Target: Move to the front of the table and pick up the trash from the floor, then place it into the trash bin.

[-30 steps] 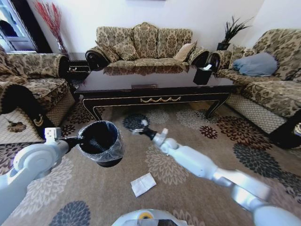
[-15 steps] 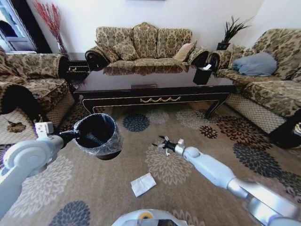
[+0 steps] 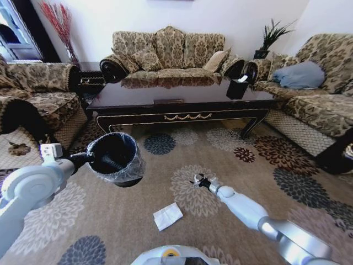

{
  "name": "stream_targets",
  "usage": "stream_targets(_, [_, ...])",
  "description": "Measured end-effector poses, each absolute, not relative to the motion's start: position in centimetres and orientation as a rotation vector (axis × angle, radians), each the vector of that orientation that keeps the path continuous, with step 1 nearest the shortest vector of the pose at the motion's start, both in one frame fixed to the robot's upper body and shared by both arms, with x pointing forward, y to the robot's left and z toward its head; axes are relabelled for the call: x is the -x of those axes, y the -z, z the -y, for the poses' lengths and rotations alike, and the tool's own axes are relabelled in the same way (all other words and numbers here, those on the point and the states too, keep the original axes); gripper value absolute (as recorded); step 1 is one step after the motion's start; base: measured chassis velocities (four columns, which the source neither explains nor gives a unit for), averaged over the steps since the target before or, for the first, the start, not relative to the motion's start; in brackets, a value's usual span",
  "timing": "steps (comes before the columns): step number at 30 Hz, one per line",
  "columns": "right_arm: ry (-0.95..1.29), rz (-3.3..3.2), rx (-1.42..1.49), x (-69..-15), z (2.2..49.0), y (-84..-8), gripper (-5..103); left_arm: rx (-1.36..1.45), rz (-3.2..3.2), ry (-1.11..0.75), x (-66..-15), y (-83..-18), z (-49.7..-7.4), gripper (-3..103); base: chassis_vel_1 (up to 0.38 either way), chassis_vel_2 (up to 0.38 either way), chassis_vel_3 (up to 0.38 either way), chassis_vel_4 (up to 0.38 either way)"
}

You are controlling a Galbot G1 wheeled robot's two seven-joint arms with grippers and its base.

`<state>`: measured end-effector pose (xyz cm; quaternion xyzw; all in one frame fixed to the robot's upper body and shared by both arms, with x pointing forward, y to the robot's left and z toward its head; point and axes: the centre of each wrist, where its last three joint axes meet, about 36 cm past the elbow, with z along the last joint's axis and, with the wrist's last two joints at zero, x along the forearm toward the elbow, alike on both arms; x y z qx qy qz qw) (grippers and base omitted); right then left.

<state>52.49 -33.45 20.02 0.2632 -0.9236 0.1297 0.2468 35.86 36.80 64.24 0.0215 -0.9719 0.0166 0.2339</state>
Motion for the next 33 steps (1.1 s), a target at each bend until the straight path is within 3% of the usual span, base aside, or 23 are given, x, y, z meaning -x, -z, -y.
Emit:
stream_targets(11, [-0.218, 2.527, -0.583, -52.6, 31.8, -19.2, 100, -0.06, 2.666, -0.046, -35.5, -64.2, -36.6, 3, 0.0, 0.0, 0.0, 0.0])
stream_targets(22, [-0.218, 2.512, -0.495, -52.5, 31.6, -18.6, 101, -0.056, 2.663, -0.042, -35.5, -64.2, -36.5, 3, 0.0, 0.0, 0.0, 0.0])
stream_targets(25, [-0.219, 2.51, -0.49, -52.6, 31.5, -18.5, 91, -0.056, 2.661, -0.042, -35.5, -64.1, -36.4, 3, 0.0, 0.0, 0.0, 0.0])
stream_targets(27, [-0.219, 2.51, -0.49, -52.6, 31.4, -18.5, 91, -0.056, 2.66, -0.042, -35.5, -64.0, -36.4, 3, 0.0, 0.0, 0.0, 0.0])
stream_targets(28, [-0.22, 2.51, -0.49, -52.7, 31.3, -18.4, 80, -0.056, 2.659, -0.041, -35.5, -64.0, -36.4, 3, 0.0, 0.0, 0.0, 0.0])
stream_targets(29, [-0.219, 2.51, -0.49, -52.7, 31.3, -18.4, 80, -0.056, 2.659, -0.04, -35.5, -64.0, -36.4, 3, 0.0, 0.0, 0.0, 0.0])
stream_targets(30, [-0.217, 2.511, -0.491, -52.7, 31.2, -18.4, 70, -0.056, 2.659, -0.041, -35.5, -64.0, -36.4, 3, 0.0, 0.0, 0.0, 0.0])
stream_targets(33, [-0.224, 2.509, -0.496, -52.7, 31.2, -18.4, 64, -0.056, 2.659, -0.041, -35.5, -64.0, -36.4, 3, 0.0, 0.0, 0.0, 0.0])
